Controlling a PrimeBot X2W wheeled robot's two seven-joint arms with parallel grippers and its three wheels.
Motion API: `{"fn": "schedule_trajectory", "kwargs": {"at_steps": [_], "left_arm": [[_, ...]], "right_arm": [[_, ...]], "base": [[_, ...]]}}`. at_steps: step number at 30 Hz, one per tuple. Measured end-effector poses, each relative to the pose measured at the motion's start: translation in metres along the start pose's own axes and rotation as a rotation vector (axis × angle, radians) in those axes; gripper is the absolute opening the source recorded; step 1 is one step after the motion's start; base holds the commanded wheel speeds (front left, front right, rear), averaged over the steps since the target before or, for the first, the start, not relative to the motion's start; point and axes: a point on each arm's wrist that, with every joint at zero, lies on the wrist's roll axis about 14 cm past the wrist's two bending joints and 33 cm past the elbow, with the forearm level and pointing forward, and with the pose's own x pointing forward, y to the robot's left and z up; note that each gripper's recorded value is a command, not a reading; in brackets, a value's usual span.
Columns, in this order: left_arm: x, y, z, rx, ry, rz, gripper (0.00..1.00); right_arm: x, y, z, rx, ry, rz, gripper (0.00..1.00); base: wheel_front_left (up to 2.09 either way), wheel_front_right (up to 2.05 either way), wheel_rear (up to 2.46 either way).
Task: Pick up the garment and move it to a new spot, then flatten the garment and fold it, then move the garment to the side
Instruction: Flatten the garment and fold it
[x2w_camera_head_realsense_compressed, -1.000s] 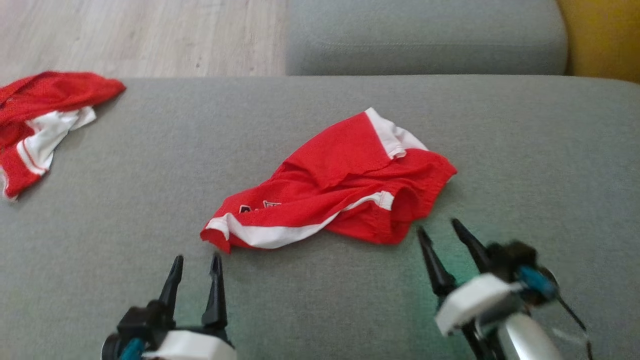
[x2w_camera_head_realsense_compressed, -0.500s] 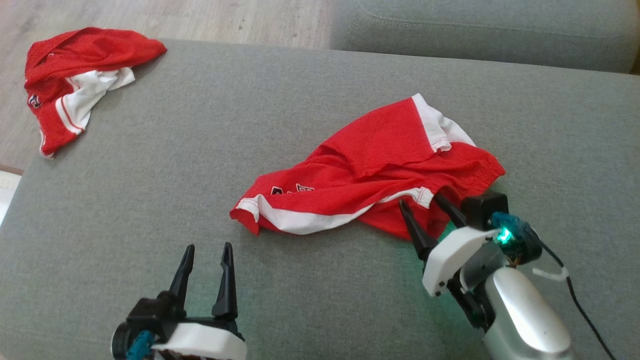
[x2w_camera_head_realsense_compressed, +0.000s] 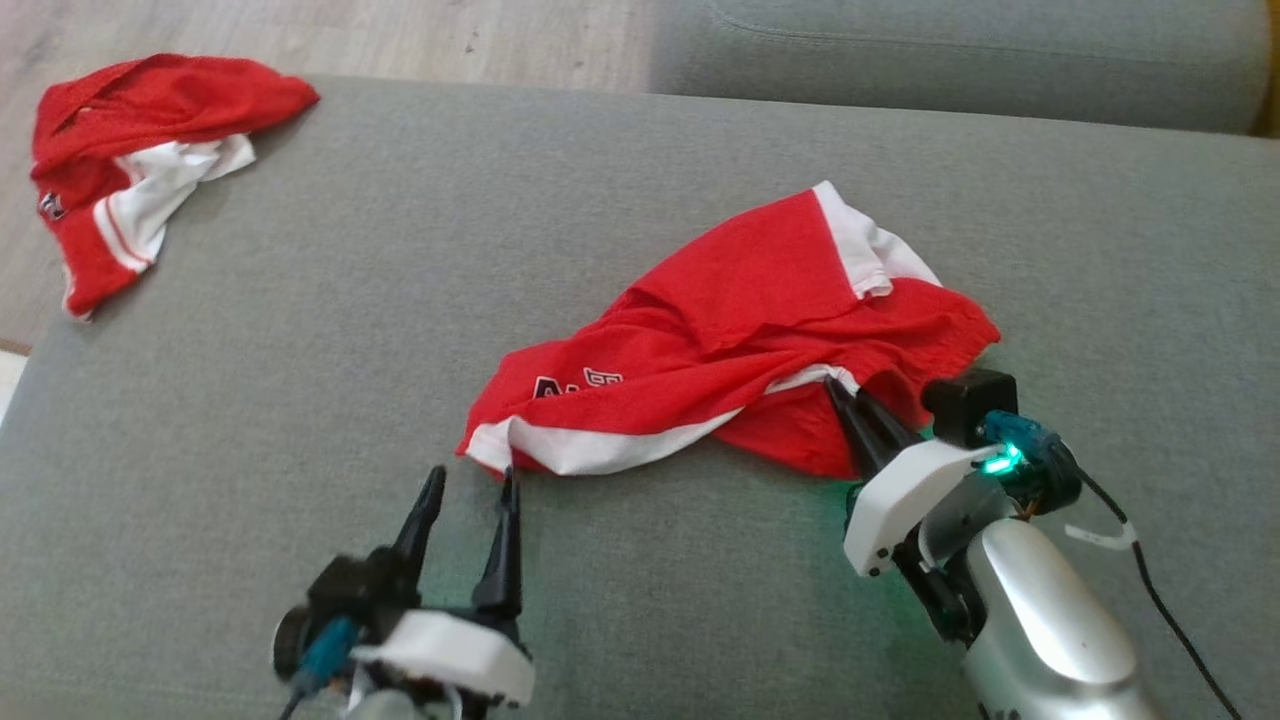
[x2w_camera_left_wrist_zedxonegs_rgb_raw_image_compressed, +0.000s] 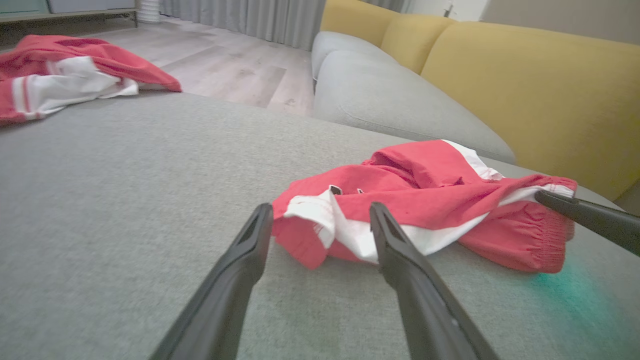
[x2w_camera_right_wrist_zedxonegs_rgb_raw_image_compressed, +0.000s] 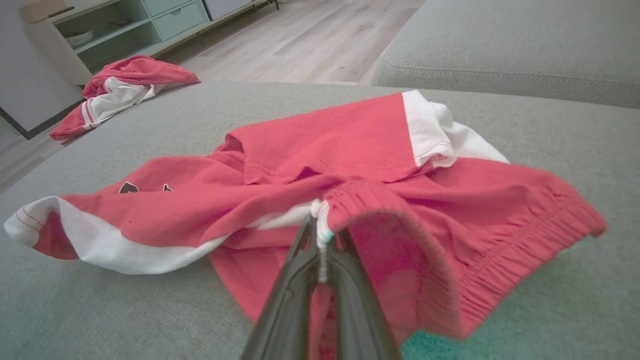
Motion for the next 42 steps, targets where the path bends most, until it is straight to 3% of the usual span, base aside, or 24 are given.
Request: {"fn": "schedule_trajectory", "kwargs": {"at_steps": [3,10,22,24,25,27,36,40,42], "left_arm": [[0.011,-0.009,-0.003,0.004,0.043,-0.023,1.0],[0.02,-0.005,-0.035,-0.052,0.226,0.043,1.0],[0.013,0.004,-0.059,-0.085,0.322,0.092,1.0],[0.012,0.001,-0.06,-0.09,0.325,0.081,0.45],[0.013,-0.001,-0.058,-0.093,0.316,0.07,0.27],[0.016,-0.005,-0.051,-0.098,0.281,0.055,0.0],[0.025,-0.017,-0.014,-0.095,0.142,-0.007,0.0],[0.028,-0.025,0.029,-0.068,0.013,-0.062,0.0],[0.028,-0.037,0.074,-0.013,-0.102,-0.129,0.0]], "right_arm": [[-0.003,-0.003,-0.001,0.001,-0.006,-0.009,0.0],[-0.009,-0.006,-0.007,0.015,-0.005,-0.019,0.0],[-0.008,-0.007,-0.013,0.027,0.001,-0.015,0.0],[-0.008,-0.007,-0.014,0.027,0.0,-0.015,0.0],[-0.008,-0.007,-0.014,0.028,-0.004,-0.016,0.0],[-0.008,-0.007,-0.013,0.028,-0.009,-0.017,0.0],[-0.016,-0.021,0.006,0.037,-0.091,-0.062,0.0],[-0.025,-0.029,0.041,0.008,-0.2,-0.094,0.0],[-0.038,-0.03,0.079,-0.036,-0.314,-0.109,0.0]], "base": [[0.0,0.0,0.0],[0.0,0.0,0.0],[0.0,0.0,0.0],[0.0,0.0,0.0],[0.0,0.0,0.0],[0.0,0.0,0.0],[0.0,0.0,0.0],[0.0,0.0,0.0],[0.0,0.0,0.0]]}}
